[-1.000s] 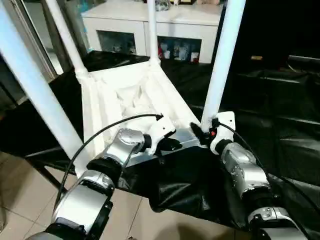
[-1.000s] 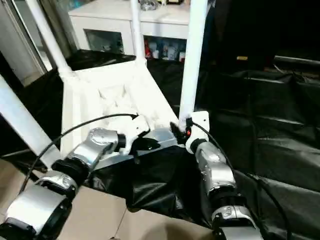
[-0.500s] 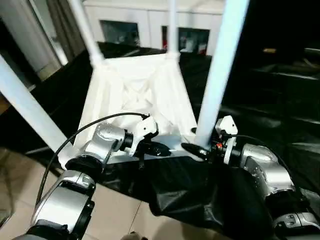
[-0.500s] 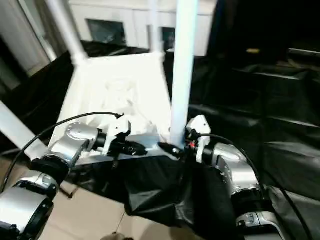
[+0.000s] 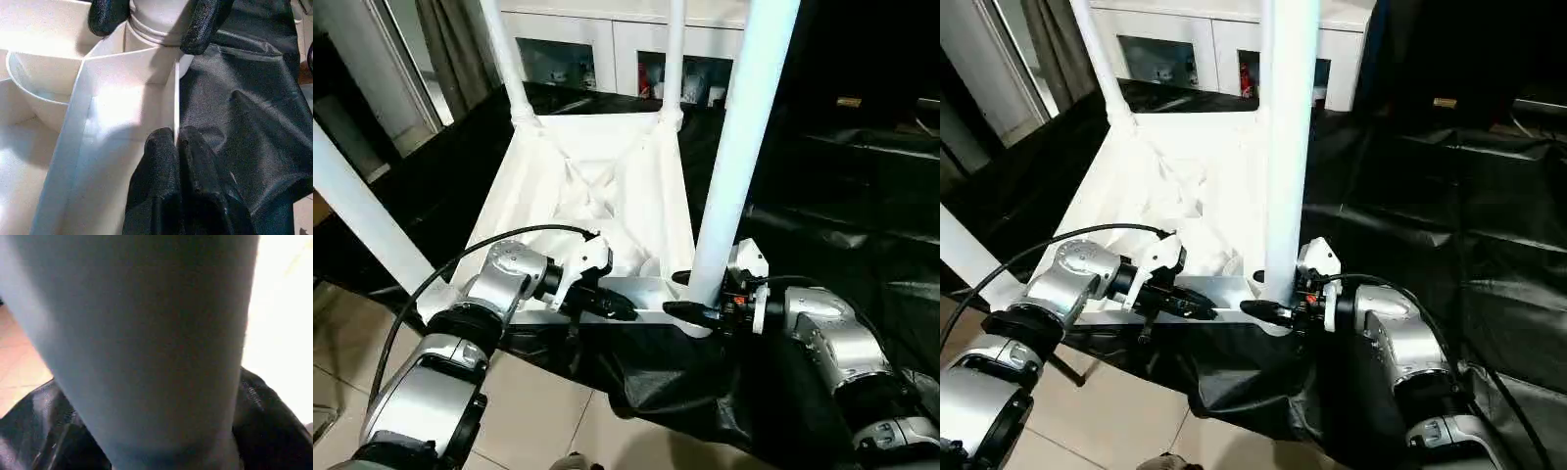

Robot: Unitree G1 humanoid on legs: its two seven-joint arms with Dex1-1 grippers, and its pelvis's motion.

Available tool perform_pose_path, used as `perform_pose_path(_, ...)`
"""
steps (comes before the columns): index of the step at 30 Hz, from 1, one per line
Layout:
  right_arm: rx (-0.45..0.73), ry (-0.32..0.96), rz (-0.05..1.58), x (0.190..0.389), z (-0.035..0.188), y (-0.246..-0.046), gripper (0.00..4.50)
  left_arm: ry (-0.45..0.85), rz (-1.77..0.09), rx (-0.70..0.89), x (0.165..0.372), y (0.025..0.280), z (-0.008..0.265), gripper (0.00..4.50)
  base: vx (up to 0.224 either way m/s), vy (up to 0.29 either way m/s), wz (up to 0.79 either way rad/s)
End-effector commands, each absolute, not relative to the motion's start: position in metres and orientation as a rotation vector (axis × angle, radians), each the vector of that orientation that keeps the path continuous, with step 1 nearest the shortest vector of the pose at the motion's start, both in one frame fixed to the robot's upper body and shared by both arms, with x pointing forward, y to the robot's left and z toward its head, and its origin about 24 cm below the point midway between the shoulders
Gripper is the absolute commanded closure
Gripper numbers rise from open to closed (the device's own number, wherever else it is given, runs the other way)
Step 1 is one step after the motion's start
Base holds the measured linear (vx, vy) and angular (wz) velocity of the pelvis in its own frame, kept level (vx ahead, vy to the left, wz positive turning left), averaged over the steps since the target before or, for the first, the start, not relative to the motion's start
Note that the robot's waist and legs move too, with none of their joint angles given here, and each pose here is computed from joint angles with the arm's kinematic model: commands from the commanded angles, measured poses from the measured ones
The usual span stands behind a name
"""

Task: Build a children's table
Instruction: Rotate leg to tighten

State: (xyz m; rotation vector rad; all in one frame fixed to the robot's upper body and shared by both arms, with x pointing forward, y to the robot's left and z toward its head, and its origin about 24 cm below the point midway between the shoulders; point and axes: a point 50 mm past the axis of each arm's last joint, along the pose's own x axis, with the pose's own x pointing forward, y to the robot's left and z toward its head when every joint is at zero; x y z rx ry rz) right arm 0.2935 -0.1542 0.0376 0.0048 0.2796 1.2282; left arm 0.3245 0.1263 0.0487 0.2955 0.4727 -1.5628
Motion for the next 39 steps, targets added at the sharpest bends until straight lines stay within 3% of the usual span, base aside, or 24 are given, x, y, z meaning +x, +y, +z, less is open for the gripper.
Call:
perform_pose_path(1,0.024,0.334,1.251,0.285,0.027,-0.153,1.87,0.460,-1.583,0.297,0.324,0.125,0.052,4.50,0.000,0.000,0.00)
perform_pose_path(5,0.034,0.339,1.211,0.283,0.023,-0.151,1.89,0.436,-1.541,0.296,0.326,0.119,0.051,4.50,0.000,0.000,0.00)
perform_pose_path(9,0.047,0.382,0.934,0.293,0.002,-0.147,1.90,0.387,-1.368,0.269,0.337,0.100,0.049,4.50,0.000,0.000,0.00)
perform_pose_path(18,0.119,0.438,0.575,0.307,-0.015,-0.121,1.91,0.342,-1.201,0.272,0.346,0.054,0.050,4.50,0.000,0.000,0.00)
perform_pose_path(20,0.123,0.449,0.563,0.308,-0.016,-0.115,1.91,0.338,-1.181,0.277,0.347,0.048,0.050,4.50,0.000,0.000,0.00)
perform_pose_path(21,0.121,0.455,0.578,0.308,-0.015,-0.104,1.91,0.332,-1.165,0.288,0.347,0.042,0.051,4.50,0.000,0.000,0.00)
perform_pose_path(23,0.119,0.440,0.596,0.309,-0.012,-0.098,1.35,0.329,-1.170,0.289,0.347,0.040,0.051,4.50,0.000,0.000,0.00)
perform_pose_path(29,0.150,0.371,0.689,0.310,0.002,-0.100,0.80,0.328,-1.248,0.306,0.344,0.048,0.051,4.50,0.000,0.000,0.00)
perform_pose_path(33,0.102,0.321,0.931,0.300,0.016,-0.117,0.80,0.352,-1.377,0.269,0.336,0.067,0.049,4.50,0.013,-0.002,0.00)
perform_pose_path(39,0.023,0.362,1.095,0.291,0.021,-0.144,0.80,0.413,-1.539,0.301,0.326,0.099,0.048,4.50,0.051,-0.009,0.00)
